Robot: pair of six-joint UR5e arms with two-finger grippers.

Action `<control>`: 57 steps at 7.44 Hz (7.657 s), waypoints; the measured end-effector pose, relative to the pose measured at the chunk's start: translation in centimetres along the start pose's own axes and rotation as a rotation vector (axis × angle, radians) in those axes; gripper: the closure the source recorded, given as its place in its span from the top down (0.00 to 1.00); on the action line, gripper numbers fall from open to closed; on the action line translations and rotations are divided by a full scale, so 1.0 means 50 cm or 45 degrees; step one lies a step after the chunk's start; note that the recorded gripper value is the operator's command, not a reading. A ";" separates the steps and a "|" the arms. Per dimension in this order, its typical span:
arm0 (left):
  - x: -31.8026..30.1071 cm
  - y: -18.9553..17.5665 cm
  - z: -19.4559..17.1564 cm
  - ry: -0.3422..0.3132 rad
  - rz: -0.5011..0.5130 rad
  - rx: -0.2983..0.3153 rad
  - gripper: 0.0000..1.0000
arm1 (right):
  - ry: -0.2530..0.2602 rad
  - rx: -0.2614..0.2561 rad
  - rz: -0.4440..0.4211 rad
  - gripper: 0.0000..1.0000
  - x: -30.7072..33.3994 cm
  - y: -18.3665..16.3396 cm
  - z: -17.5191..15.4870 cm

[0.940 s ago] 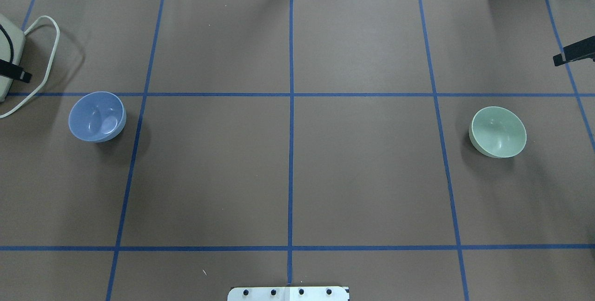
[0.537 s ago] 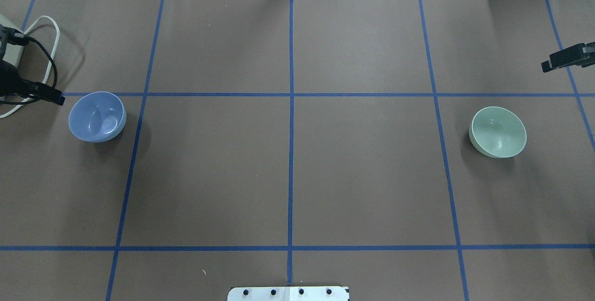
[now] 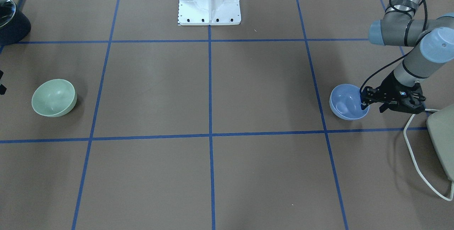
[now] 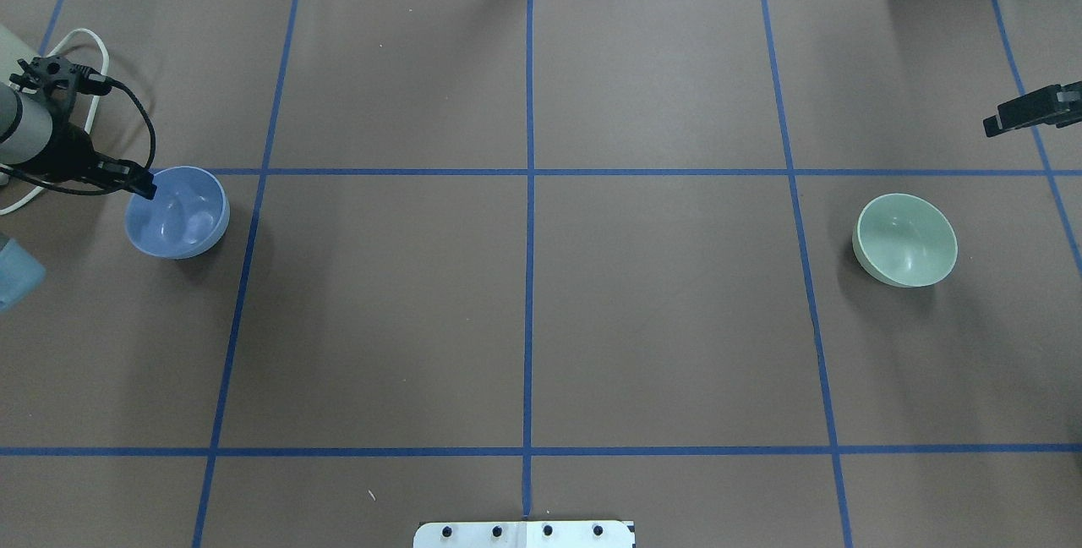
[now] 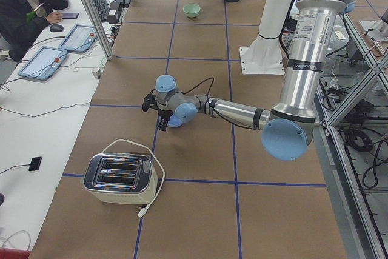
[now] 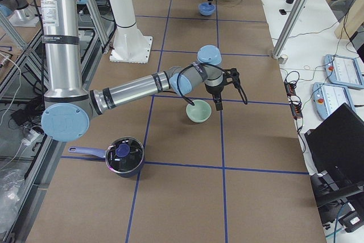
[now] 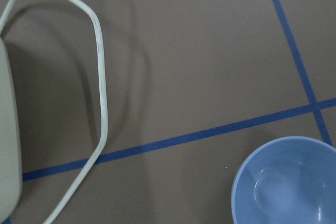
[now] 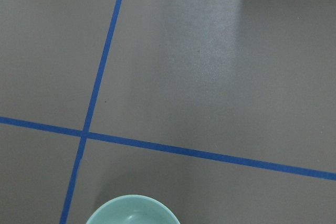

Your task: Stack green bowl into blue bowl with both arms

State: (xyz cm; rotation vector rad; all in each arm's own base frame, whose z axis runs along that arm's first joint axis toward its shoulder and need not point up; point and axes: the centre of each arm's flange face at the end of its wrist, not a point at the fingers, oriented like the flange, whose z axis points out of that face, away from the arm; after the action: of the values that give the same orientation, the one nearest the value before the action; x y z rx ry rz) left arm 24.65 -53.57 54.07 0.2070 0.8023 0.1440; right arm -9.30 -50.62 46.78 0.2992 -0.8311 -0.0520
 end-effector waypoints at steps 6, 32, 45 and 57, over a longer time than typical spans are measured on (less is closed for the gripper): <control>0.027 -0.005 -0.012 0.025 0.033 0.015 0.00 | 0.006 0.001 0.000 1.00 -0.002 -0.001 0.002; 0.799 -0.067 -0.171 0.121 -0.248 -0.002 0.98 | 0.008 -0.024 0.003 1.00 0.000 0.007 0.021; -0.682 0.229 -0.508 -0.249 0.297 0.021 0.98 | 0.020 -0.165 -0.102 0.89 0.011 0.128 0.185; -0.691 0.256 -0.509 -0.252 0.284 0.025 0.98 | -0.104 -0.177 -0.171 0.00 -0.047 0.097 0.246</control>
State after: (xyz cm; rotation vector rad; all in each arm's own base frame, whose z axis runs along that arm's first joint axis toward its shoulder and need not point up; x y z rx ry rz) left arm -18.14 -44.97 63.98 0.3245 0.5827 0.3212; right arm -20.25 -48.56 54.28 0.2222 -0.8828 -0.2480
